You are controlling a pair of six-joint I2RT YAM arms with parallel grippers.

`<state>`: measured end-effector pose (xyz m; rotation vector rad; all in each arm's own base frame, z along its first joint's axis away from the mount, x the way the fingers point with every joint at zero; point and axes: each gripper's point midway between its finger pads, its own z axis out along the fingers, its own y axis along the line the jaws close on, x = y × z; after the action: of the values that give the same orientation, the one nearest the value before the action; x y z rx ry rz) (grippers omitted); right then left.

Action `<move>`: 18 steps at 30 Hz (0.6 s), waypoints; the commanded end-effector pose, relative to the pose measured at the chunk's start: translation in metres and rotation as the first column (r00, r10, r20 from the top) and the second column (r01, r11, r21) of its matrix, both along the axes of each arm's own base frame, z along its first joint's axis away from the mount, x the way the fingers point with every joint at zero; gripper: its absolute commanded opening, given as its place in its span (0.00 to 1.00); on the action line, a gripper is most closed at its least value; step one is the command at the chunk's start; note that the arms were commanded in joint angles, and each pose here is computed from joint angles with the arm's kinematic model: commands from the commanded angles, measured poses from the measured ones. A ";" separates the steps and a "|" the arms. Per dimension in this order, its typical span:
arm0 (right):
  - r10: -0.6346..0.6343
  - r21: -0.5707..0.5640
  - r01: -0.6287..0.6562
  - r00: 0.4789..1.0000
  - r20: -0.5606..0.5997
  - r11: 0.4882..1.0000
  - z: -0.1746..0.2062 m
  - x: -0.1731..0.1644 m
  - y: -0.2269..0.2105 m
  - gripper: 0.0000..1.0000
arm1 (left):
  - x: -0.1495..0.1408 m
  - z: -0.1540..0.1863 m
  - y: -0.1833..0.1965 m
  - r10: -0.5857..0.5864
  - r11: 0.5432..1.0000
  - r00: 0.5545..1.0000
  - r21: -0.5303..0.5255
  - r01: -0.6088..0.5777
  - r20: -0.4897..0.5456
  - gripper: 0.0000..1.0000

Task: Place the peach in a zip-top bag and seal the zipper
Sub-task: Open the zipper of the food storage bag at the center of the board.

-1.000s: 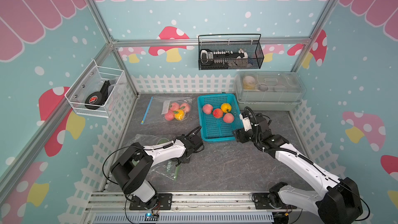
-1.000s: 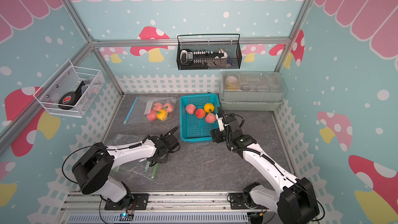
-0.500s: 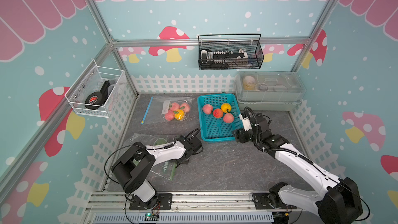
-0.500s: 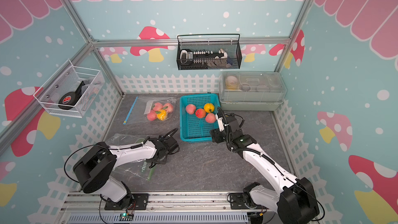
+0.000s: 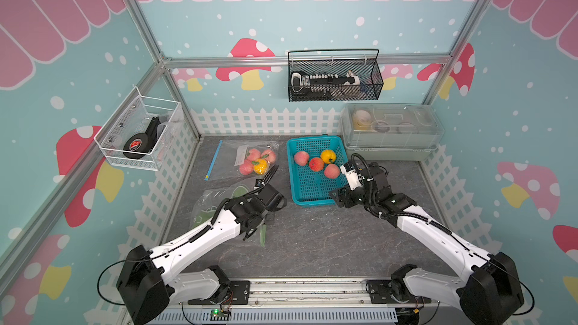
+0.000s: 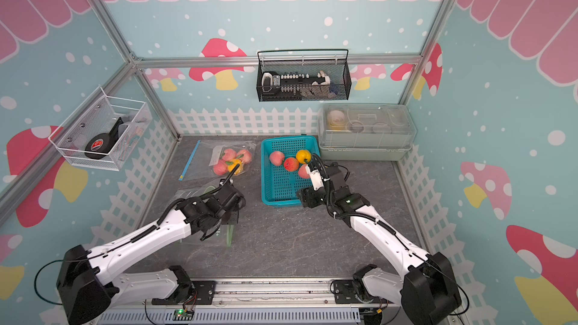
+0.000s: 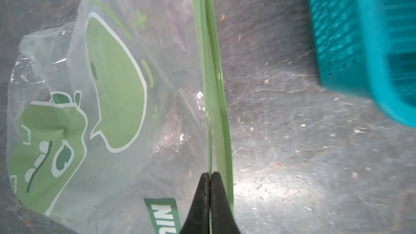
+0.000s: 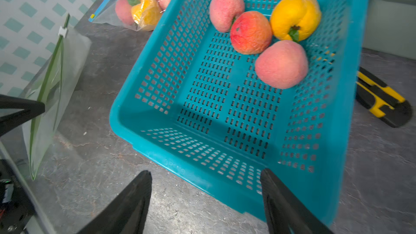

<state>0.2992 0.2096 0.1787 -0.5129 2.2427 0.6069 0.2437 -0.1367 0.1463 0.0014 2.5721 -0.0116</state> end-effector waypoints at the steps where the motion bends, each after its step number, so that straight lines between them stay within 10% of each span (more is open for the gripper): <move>1: 0.140 0.104 -0.144 0.989 0.040 0.984 0.028 -0.007 0.048 0.77 | -0.007 0.024 -0.008 -0.044 0.993 0.999 -0.109 0.043 -0.003 0.00; 18: 0.441 0.281 -0.444 0.894 0.077 0.851 0.079 -0.039 0.191 0.72 | -0.013 0.083 -0.029 -0.085 0.918 0.993 -0.382 0.109 0.078 0.00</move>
<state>0.2603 0.3877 0.2493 -0.8845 1.9971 1.1217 0.2300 -0.1594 0.2077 -0.0176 2.5152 -0.4606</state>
